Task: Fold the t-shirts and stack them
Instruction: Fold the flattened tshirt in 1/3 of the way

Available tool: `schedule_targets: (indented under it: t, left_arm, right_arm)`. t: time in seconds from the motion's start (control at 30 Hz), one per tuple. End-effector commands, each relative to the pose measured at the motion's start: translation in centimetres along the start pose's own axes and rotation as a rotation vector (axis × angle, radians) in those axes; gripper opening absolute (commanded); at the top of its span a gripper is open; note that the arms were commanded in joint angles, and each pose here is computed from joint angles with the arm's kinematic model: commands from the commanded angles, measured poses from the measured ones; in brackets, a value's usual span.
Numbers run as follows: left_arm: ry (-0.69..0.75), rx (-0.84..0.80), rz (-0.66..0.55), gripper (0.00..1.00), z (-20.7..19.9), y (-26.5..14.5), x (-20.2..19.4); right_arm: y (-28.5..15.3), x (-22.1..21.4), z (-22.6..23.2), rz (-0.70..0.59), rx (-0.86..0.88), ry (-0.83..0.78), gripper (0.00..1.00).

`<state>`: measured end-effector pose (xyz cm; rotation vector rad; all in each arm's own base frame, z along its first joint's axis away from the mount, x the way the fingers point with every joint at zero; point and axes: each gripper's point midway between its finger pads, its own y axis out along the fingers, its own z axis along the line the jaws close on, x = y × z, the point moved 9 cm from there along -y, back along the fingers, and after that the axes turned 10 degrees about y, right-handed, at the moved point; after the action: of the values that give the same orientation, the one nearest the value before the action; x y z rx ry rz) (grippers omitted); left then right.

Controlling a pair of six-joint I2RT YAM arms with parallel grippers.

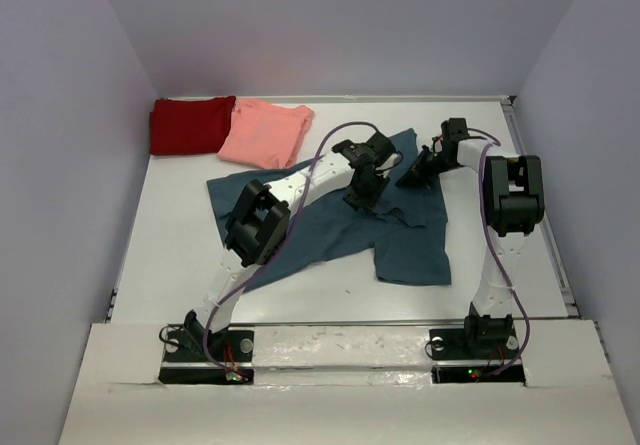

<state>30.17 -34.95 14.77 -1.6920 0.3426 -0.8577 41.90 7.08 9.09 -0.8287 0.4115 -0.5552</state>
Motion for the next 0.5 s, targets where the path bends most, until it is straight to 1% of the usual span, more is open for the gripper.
schedule_targets:
  t: [0.0, 0.23, 0.3, 0.37, 0.4, 0.47]
  left_arm:
    - [0.045, 0.070, -0.064, 0.46, 0.6, -2.2, 1.0]
    - [0.119, 0.100, -0.102, 0.47, -1.1, -2.1, 1.2]
    - [0.133, 0.079, -0.115, 0.48, -1.5, -1.9, 1.1]
    - [0.151, 0.075, -0.156, 0.52, -1.5, -2.3, 1.4]
    - [0.155, 0.041, -0.153, 0.54, -1.7, -2.1, 1.1]
    - [0.170, 0.030, -0.183, 0.56, -1.9, -2.6, 1.4]
  right_arm:
    - [0.6, 1.2, -1.4, -0.051, -0.074, -0.009, 0.00]
    - [0.5, 1.1, -1.5, -0.046, -0.075, -0.011, 0.00]
    - [0.5, 1.1, -1.5, -0.045, -0.074, -0.009, 0.00]
    - [0.6, 1.1, -1.5, -0.041, -0.074, -0.008, 0.00]
    - [0.6, 1.1, -1.4, -0.039, -0.071, -0.008, 0.00]
    - [0.6, 1.1, -1.5, -0.037, -0.070, -0.008, 0.00]
